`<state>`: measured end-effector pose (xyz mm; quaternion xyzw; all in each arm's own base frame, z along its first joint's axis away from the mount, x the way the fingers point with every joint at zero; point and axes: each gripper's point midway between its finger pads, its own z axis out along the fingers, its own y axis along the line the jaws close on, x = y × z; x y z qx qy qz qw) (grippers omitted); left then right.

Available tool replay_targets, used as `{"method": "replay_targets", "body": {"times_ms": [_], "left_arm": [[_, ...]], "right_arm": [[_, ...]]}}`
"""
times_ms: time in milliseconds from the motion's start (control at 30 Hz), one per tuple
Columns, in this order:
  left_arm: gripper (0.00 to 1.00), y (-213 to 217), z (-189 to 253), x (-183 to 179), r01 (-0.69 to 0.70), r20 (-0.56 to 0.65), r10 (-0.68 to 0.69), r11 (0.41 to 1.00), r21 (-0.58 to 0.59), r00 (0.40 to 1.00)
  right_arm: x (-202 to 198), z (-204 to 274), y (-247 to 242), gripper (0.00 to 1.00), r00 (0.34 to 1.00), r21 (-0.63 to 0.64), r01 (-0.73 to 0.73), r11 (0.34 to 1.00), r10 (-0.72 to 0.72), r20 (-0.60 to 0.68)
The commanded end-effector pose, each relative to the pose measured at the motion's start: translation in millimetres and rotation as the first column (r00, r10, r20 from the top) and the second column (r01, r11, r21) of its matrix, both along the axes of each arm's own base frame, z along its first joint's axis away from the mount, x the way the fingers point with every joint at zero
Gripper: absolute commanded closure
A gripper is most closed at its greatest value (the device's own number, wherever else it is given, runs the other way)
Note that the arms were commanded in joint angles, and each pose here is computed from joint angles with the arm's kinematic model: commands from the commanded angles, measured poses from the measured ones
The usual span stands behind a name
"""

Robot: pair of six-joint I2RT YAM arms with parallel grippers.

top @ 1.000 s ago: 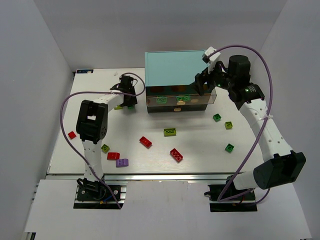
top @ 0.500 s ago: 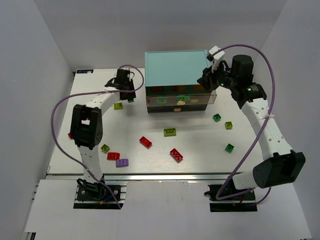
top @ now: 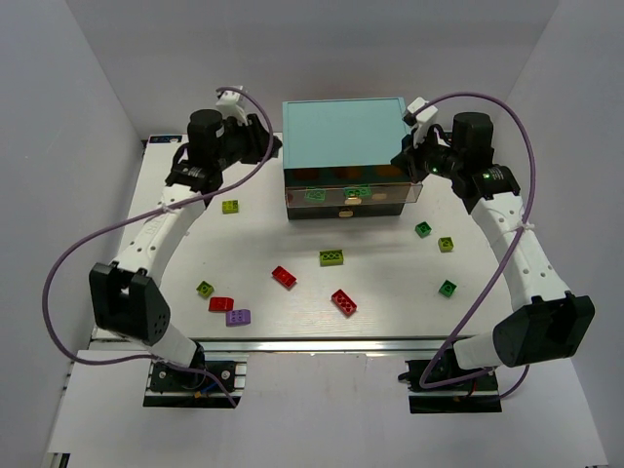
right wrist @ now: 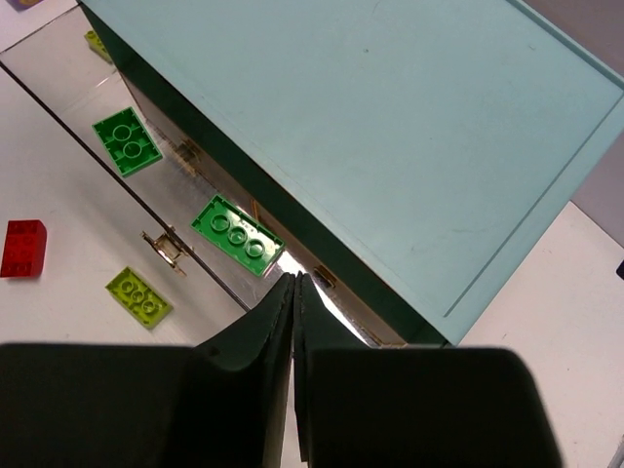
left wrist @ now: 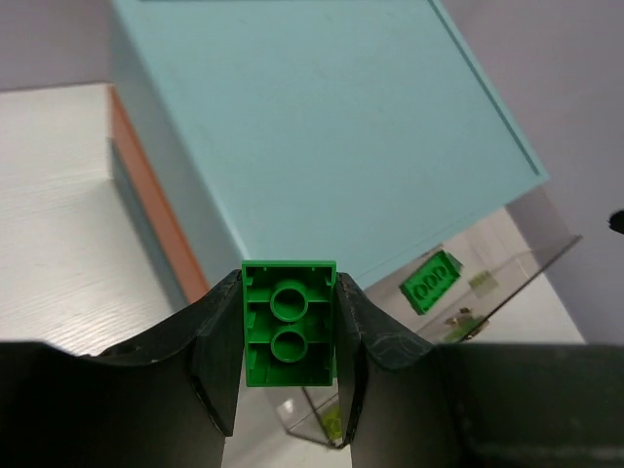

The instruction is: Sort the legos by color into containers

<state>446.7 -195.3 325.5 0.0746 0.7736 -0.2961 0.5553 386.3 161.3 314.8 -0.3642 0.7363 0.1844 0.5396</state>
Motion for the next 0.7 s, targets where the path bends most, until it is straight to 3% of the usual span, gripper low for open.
{"method": "replay_targets", "body": {"times_ms": [0,367,567,667], "left_arm": [[0.90,-39,-15,-11,0.195,-0.055,-0.201,0.977,-0.088,0.978],[0.84,-75,-31,-19,0.281,-0.115,-0.292,0.954,-0.103,0.950],[0.84,-83,-26,-35,0.305,-0.104,-0.314,0.948,-0.092,0.944],[0.78,-81,-34,-37,0.307,-0.129,-0.314,0.949,-0.074,0.941]], "right_arm": [[-3,10,-4,0.92,0.999,-0.006,-0.001,1.000,0.001,0.039],[-7,8,-11,0.80,0.999,-0.016,0.015,1.000,-0.015,0.044],[-8,6,-15,0.78,0.999,-0.022,0.025,0.999,-0.024,0.044],[-8,4,-15,0.78,0.999,-0.023,0.024,0.999,-0.023,0.039]]}}
